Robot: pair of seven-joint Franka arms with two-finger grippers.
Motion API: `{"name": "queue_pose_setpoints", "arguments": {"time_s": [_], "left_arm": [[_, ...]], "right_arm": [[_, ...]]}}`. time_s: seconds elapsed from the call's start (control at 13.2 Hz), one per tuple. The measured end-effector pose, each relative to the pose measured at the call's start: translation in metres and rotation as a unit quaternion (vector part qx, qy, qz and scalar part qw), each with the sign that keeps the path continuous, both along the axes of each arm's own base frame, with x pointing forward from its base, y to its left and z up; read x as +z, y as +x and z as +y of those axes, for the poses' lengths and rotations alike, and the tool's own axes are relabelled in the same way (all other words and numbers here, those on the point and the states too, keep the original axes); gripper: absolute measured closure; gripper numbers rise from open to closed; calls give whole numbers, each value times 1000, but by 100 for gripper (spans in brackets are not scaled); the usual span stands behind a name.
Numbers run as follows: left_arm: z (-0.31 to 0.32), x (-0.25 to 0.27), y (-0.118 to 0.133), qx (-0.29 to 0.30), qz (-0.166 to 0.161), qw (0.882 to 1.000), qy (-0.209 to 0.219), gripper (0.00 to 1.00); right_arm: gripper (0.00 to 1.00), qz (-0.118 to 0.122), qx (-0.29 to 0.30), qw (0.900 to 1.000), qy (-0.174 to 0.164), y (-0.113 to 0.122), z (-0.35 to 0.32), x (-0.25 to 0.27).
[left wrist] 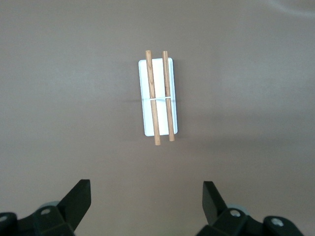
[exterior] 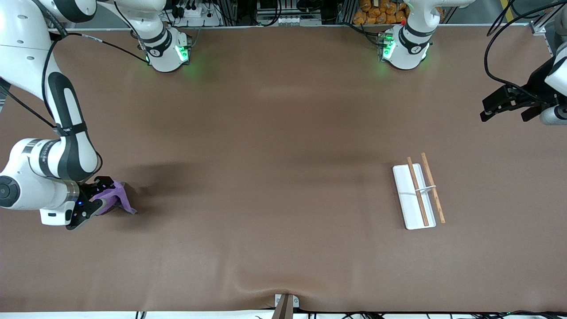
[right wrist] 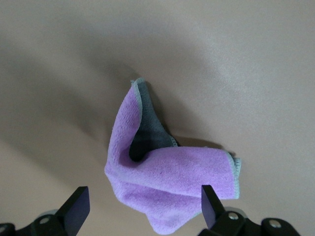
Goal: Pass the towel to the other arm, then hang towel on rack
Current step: 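Close the right gripper on the purple towel's corner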
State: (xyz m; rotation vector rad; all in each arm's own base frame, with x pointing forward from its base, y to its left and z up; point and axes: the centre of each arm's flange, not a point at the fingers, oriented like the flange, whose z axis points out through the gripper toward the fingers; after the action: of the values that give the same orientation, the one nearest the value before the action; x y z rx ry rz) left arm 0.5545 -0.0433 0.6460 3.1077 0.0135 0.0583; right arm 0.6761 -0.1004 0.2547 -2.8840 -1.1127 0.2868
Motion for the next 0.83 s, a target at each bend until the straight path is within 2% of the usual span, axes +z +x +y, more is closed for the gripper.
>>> {"name": "queue_pose_setpoints", "arguments": {"time_s": [0.83], "left_arm": [[0,-1,0,0,0,1000,0,0]], "right_arm": [[0,3,-3,1000,11,-3,3,-25]]}}
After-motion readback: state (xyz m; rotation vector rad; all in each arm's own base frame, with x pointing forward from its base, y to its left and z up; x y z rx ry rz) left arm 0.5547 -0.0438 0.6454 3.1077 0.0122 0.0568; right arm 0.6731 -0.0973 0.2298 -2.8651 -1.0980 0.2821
